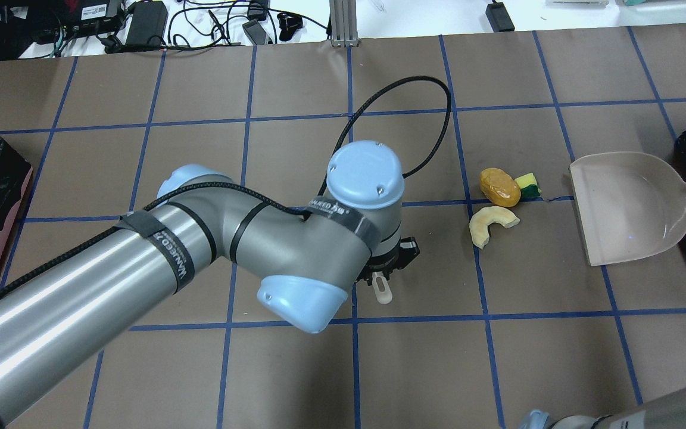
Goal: Sweep and dump trash in nearest bin
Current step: 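Carry the brush with the left gripper to behind the trash pieces, then sweep the trash with the left gripper's brush into the dustpan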
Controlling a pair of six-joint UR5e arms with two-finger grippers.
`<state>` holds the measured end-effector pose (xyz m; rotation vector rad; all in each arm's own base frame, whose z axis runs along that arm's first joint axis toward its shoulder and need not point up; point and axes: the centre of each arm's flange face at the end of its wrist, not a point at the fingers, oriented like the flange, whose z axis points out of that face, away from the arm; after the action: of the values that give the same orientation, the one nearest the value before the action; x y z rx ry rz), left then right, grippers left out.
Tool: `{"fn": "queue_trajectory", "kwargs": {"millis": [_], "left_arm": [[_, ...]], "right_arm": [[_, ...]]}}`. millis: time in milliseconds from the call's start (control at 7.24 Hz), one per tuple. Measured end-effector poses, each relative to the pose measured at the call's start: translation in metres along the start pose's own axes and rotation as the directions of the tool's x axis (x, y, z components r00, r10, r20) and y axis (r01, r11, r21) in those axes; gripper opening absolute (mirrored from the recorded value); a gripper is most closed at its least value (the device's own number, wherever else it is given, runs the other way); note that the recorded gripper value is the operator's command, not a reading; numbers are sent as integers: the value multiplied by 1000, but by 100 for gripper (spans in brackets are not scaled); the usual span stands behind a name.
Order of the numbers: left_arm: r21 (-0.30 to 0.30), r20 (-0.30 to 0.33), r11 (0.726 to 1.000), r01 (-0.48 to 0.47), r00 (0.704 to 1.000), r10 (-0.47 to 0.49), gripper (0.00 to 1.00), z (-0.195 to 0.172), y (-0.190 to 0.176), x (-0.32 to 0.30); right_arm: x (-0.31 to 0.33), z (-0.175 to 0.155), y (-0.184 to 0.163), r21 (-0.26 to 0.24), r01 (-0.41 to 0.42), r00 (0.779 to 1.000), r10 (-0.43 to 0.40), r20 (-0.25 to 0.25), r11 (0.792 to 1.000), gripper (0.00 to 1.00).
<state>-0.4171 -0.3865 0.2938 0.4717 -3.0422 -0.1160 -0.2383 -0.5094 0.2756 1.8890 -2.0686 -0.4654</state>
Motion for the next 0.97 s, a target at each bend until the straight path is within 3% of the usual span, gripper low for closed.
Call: {"fn": "queue_trajectory", "kwargs": {"millis": [414,966], "left_arm": [[-65,-121,977,203,970,-209,0,13,-23,54],[-83,-189,964,252,946,-264,0,41,2,119]], "right_arm": [[3,5,-5,31,29,1000,-29,-12,999,0],[5,12,-10,48,37,999,-37,-6,998,0]]}}
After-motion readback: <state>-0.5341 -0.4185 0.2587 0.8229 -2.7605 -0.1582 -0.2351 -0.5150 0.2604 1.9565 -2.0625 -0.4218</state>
